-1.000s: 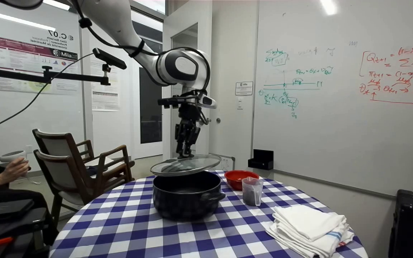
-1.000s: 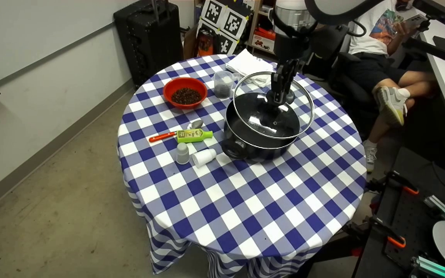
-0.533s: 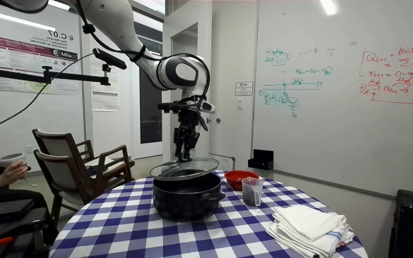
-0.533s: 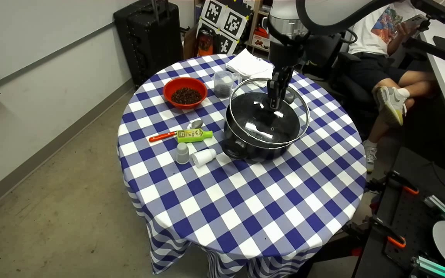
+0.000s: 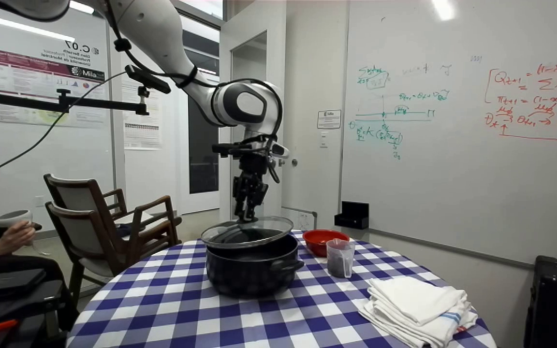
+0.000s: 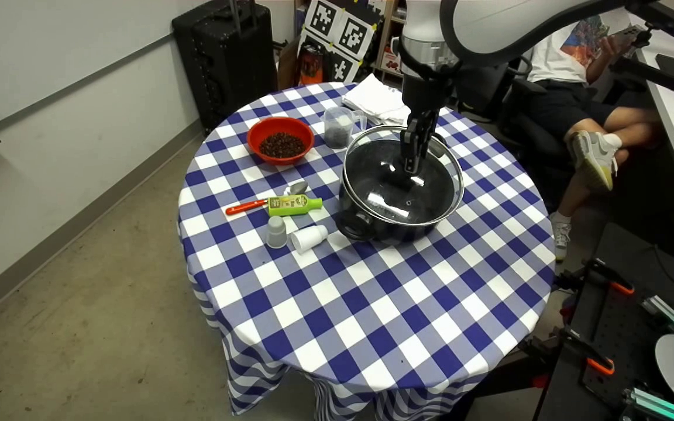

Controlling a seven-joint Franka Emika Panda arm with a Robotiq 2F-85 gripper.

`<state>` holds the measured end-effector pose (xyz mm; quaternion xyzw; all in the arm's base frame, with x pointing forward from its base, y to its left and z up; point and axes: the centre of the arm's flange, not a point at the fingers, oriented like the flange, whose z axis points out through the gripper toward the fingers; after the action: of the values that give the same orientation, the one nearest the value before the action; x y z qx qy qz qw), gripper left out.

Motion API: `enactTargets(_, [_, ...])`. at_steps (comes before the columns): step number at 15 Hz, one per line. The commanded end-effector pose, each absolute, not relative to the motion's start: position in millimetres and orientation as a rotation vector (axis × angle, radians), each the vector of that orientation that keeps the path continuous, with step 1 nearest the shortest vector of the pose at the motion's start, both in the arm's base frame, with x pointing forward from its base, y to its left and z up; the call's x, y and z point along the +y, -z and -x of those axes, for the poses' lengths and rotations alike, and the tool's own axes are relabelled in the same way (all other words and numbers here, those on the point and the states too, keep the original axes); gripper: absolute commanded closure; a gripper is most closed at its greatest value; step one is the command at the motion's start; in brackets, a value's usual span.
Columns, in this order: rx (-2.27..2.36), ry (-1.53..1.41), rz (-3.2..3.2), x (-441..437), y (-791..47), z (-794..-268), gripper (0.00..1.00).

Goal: Remove the glass lid from the black pot then put it back on top of the pot

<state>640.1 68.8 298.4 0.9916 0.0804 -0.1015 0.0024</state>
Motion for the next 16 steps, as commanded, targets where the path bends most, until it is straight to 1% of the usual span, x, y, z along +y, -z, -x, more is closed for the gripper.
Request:
enactTargets(1, [0.275,0.291,-3.144,66,-304,-650,0.76])
enactTargets(16, [0.268,0.293,-3.165,54,-293,-657,0.76])
